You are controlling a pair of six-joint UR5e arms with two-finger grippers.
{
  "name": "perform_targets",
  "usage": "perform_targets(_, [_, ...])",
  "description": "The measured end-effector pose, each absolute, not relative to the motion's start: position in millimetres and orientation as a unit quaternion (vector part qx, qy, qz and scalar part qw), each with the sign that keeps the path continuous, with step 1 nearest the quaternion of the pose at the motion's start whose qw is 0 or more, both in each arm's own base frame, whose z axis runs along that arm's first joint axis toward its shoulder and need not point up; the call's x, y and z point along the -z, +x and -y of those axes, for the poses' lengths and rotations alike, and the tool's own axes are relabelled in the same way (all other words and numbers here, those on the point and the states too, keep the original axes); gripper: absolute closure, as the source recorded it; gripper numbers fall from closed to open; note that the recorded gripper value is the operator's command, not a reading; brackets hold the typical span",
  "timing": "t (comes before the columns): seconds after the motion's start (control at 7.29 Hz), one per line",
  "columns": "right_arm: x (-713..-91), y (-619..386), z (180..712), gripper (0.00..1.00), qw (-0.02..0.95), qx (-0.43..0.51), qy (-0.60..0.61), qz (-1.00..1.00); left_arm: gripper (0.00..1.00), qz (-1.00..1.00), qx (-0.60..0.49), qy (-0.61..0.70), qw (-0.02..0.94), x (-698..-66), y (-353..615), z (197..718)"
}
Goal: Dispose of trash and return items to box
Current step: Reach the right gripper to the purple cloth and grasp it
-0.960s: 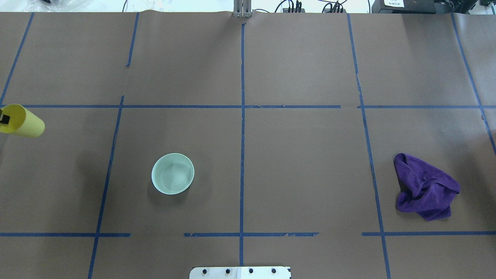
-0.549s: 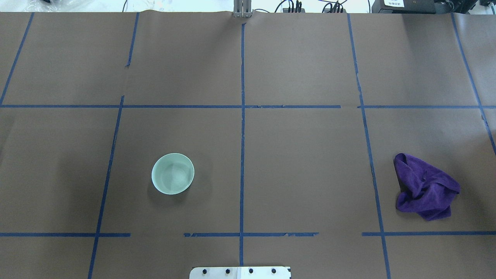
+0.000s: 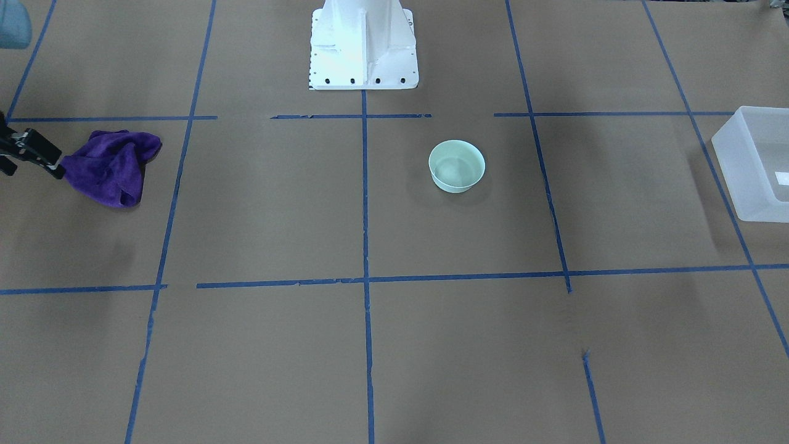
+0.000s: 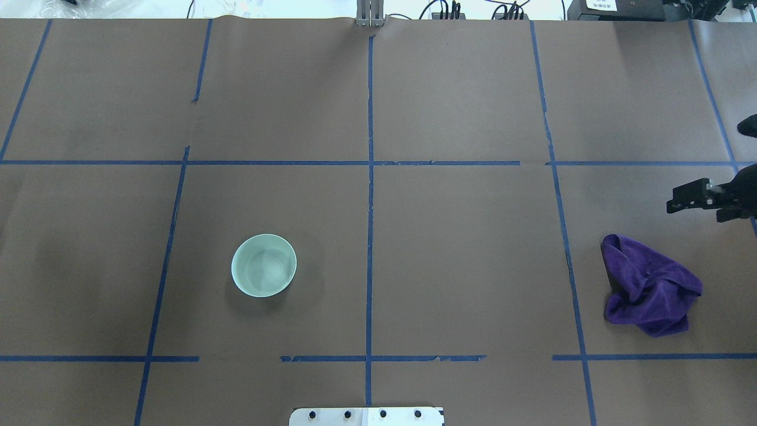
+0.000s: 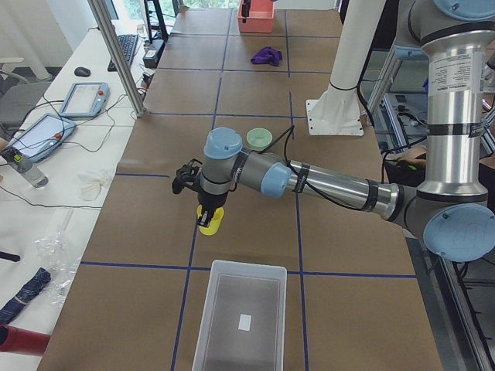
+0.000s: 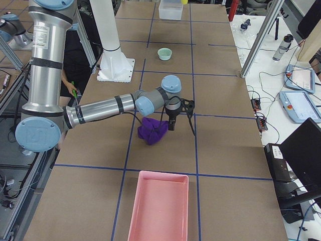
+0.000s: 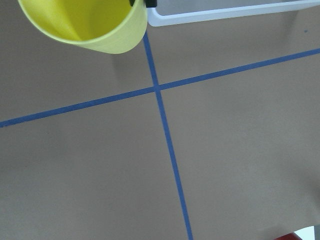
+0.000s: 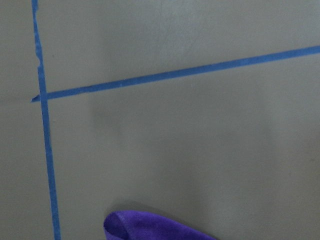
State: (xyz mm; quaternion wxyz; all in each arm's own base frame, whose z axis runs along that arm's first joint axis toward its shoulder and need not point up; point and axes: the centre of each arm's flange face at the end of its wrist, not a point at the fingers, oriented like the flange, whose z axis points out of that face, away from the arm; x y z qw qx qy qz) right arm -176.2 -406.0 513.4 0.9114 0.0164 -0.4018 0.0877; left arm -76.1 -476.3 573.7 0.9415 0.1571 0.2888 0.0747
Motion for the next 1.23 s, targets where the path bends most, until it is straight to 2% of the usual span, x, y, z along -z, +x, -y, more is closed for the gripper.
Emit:
perform_targets(0.82, [-546, -263, 330, 0.00, 0.934, 0.005, -0.020, 0.358, 1.00, -0.283, -0.072, 0.143, 0.945, -610, -104, 471])
perform_targets(0.96, [-548, -267, 325, 0.11, 0.934, 0.011, -0.024, 0.355, 1.00, -0.284, -0.072, 0.141, 0.946, -613, -104, 471])
perform_targets(1.1, [-550, -268, 323, 0.42, 0.935, 0.013, -0.026, 0.354, 1.00, -0.286, -0.070, 0.135, 0.946, -622, -104, 471])
perform_targets(1.23, [-552, -267, 321, 0.82, 0.936, 0.013, -0.029, 0.351, 1.00, -0.288, -0.066, 0.125, 0.947, -635, -104, 472])
